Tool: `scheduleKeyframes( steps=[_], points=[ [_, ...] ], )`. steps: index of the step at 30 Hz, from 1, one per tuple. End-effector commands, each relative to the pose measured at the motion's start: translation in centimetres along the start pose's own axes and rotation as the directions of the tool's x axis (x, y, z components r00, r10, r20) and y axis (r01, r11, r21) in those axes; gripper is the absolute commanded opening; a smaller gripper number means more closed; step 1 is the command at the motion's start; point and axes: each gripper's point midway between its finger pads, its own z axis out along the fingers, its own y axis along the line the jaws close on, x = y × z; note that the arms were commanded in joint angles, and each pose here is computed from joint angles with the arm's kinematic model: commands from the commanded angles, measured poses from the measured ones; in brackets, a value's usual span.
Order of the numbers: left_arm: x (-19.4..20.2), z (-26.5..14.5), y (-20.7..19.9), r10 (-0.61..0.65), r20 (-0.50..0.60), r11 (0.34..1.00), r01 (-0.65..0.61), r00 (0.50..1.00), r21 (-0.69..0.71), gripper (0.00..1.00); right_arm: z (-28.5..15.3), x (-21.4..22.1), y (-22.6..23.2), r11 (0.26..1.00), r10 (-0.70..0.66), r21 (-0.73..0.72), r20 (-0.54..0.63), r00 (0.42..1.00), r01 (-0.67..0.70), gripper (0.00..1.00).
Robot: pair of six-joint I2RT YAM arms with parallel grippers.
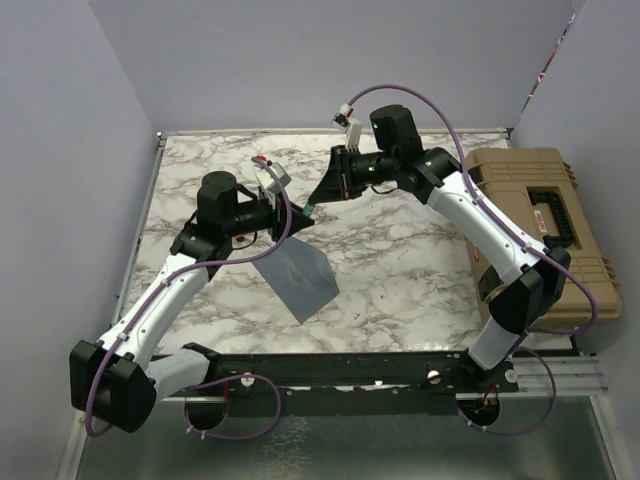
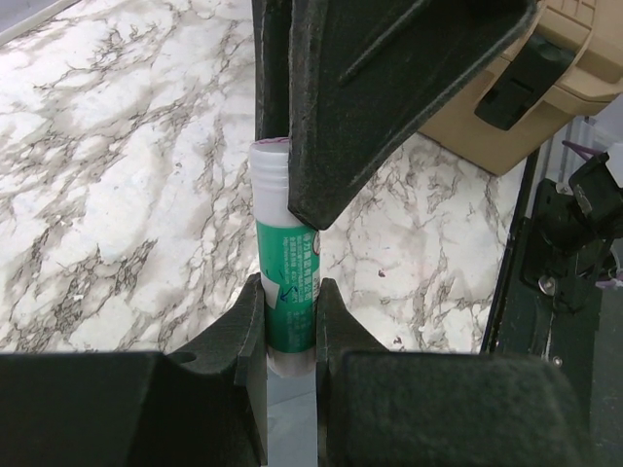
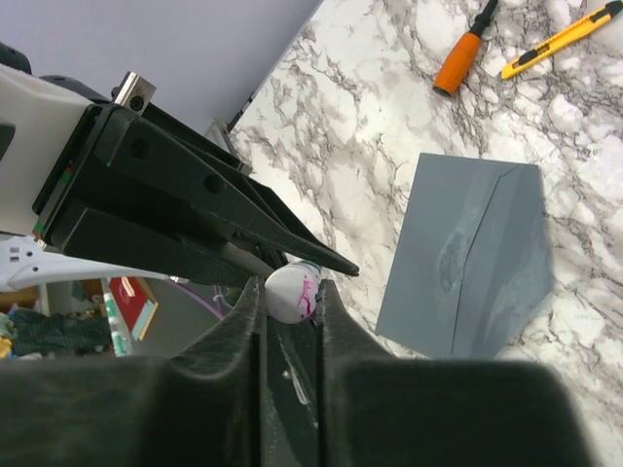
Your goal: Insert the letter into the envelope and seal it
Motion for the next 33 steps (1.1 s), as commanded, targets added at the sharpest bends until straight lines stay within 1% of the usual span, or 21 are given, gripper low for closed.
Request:
scheduleKeyframes(
  steps=[1, 2, 5, 8, 11, 14, 17, 20, 21, 23, 25, 26, 28, 30, 33],
  points=[
    [-0.1, -0.2, -0.5, 0.031, 0.006, 0.999, -0.031, 0.999, 0.013, 0.00, -0.4, -0.3, 1.0, 0.999, -0.005, -0.035, -0.016, 1.000, 0.005, 0.04],
    [0.1, -0.2, -0.3, 0.027, 0.001, 1.000, -0.027, 1.000, 0.007, 0.00, -0.5, -0.5, 0.8, 1.000, -0.004, -0.020, -0.008, 1.000, 0.004, 0.01],
    [0.6, -0.5, 0.3, 0.003, -0.014, 0.999, -0.004, 1.000, -0.046, 0.00, -1.4, -1.7, 0.0, 0.999, 0.000, 0.032, 0.046, 0.999, -0.002, 0.00],
    [1.2, -1.1, 0.2, -0.008, -0.017, 0.998, 0.006, 1.000, -0.068, 0.00, -3.8, -4.2, -0.8, 0.997, 0.020, 0.072, 0.158, 0.987, -0.032, 0.00],
    [2.4, -1.5, -0.6, -0.028, -0.027, 0.998, 0.026, 0.999, -0.053, 0.00, -7.3, -7.1, -1.1, 0.995, 0.051, 0.068, 0.290, 0.956, -0.074, 0.00],
    [3.3, -1.8, -1.3, -0.045, -0.040, 0.999, 0.044, 0.998, -0.029, 0.00, -10.0, -9.0, -1.7, 0.993, 0.061, 0.074, 0.379, 0.923, -0.096, 0.00],
    [3.6, -2.0, -1.6, -0.050, -0.041, 0.999, 0.049, 0.998, -0.019, 0.00, -10.5, -9.5, -1.8, 0.994, 0.048, 0.074, 0.387, 0.921, -0.083, 0.00],
    [3.2, -2.1, -1.4, -0.042, -0.034, 0.999, 0.041, 0.999, -0.034, 0.00, -9.7, -8.6, -3.0, 0.993, 0.043, 0.088, 0.346, 0.937, -0.078, 0.01],
    [3.1, -2.1, -1.3, -0.038, -0.031, 0.998, 0.037, 0.999, -0.043, 0.00, -9.3, -8.1, -3.7, 0.991, 0.040, 0.109, 0.332, 0.943, -0.080, 0.01],
    [2.9, -1.9, -1.0, -0.039, -0.032, 0.998, 0.037, 0.999, -0.050, 0.00, -8.9, -6.9, -6.5, 0.973, 0.037, 0.207, 0.309, 0.950, -0.105, 0.00],
    [2.8, -1.8, -0.8, -0.043, -0.032, 0.998, 0.041, 0.999, -0.056, 0.00, -8.6, -5.3, -10.3, 0.930, 0.035, 0.343, 0.281, 0.959, -0.135, 0.01],
    [2.7, -1.8, -0.8, -0.043, -0.031, 0.997, 0.041, 0.999, -0.058, 0.00, -8.6, -4.5, -12.3, 0.895, 0.029, 0.421, 0.268, 0.963, -0.144, 0.01],
    [2.4, -1.8, -0.6, -0.047, -0.026, 0.997, 0.045, 0.999, -0.070, 0.00, -8.5, -2.3, -16.3, 0.814, 0.016, 0.562, 0.230, 0.973, -0.147, 0.01],
    [1.9, -1.7, -0.4, -0.047, -0.014, 0.996, 0.045, 0.999, -0.080, 0.00, -8.6, -0.1, -20.0, 0.713, -0.008, 0.689, 0.197, 0.980, -0.133, 0.01],
    [1.0, -1.6, 0.1, -0.065, 0.013, 0.992, 0.066, 0.998, -0.110, 0.00, -7.9, 4.0, -23.8, 0.575, -0.061, 0.817, 0.104, 0.993, -0.051, 0.01]
  ],
)
